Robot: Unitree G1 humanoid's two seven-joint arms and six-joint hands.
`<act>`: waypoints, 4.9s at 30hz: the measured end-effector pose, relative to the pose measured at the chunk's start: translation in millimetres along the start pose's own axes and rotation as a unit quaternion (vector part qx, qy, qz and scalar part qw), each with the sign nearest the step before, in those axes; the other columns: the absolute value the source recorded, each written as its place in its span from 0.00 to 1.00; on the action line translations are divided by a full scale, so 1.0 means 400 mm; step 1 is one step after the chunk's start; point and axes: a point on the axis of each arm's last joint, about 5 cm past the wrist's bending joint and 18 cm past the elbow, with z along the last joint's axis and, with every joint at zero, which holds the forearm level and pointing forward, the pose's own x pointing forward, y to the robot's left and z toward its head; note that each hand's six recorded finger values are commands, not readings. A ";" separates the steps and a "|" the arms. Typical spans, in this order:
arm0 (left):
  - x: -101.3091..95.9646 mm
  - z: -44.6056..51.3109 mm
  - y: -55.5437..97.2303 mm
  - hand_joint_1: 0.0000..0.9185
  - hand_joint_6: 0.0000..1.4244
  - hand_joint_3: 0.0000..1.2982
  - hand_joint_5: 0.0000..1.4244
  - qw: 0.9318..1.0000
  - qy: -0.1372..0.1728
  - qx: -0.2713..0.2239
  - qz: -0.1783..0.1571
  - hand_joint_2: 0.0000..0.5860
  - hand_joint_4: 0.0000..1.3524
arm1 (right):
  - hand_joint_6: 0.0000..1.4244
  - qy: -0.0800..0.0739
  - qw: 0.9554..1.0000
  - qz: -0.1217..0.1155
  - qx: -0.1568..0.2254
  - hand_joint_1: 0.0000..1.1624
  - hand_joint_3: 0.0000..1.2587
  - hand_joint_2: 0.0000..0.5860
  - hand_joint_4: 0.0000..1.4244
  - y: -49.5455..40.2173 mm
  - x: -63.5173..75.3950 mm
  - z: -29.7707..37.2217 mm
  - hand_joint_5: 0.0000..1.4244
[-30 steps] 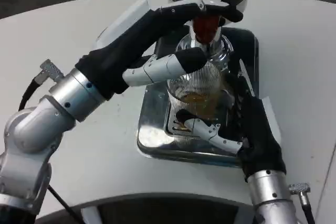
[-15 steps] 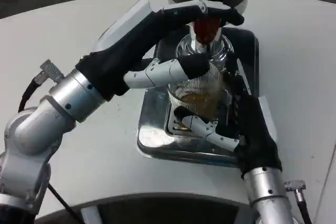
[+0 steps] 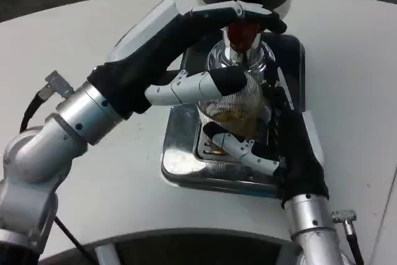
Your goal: Grasp the cup under the faucet to collect the drink, then remove the cup.
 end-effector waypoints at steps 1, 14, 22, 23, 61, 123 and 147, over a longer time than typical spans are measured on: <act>0.000 0.000 0.000 0.00 0.13 0.32 0.21 1.000 0.000 0.000 0.000 0.08 0.19 | 0.11 0.000 1.000 0.000 0.000 0.79 0.01 0.26 0.01 0.000 0.000 0.000 0.03; -0.002 -0.003 -0.001 0.00 0.13 0.33 0.21 1.000 -0.003 0.002 0.001 0.08 0.20 | 0.11 -0.001 1.000 0.000 0.001 0.78 0.01 0.26 0.01 0.002 0.002 0.001 0.03; -0.003 -0.004 -0.001 0.00 0.13 0.33 0.21 1.000 -0.004 0.003 0.002 0.08 0.20 | 0.11 -0.001 1.000 0.002 0.003 0.78 0.02 0.27 0.02 0.007 0.001 0.002 0.03; -0.003 -0.004 0.000 0.00 0.13 0.33 0.21 1.000 -0.004 0.003 0.002 0.08 0.20 | 0.11 -0.001 1.000 0.003 0.004 0.78 0.02 0.27 0.02 0.008 0.001 0.002 0.03; -0.004 -0.003 0.000 0.00 0.14 0.35 0.23 1.000 -0.006 0.008 0.003 0.08 0.21 | 0.12 -0.021 1.000 0.002 -0.005 0.78 0.03 0.24 0.03 0.015 0.007 0.008 0.04; -0.010 -0.016 -0.012 0.00 0.10 0.27 0.16 0.994 0.018 -0.105 0.022 0.08 0.13 | 0.48 -0.026 0.998 -0.032 -0.041 0.90 0.55 0.22 0.48 0.026 0.027 -0.013 0.53; -0.033 -0.025 -0.035 0.00 0.02 0.00 0.05 0.965 0.024 -0.258 0.034 0.06 0.00 | 0.56 -0.049 0.994 -0.054 -0.078 0.89 0.60 0.19 0.51 -0.020 0.016 0.013 0.59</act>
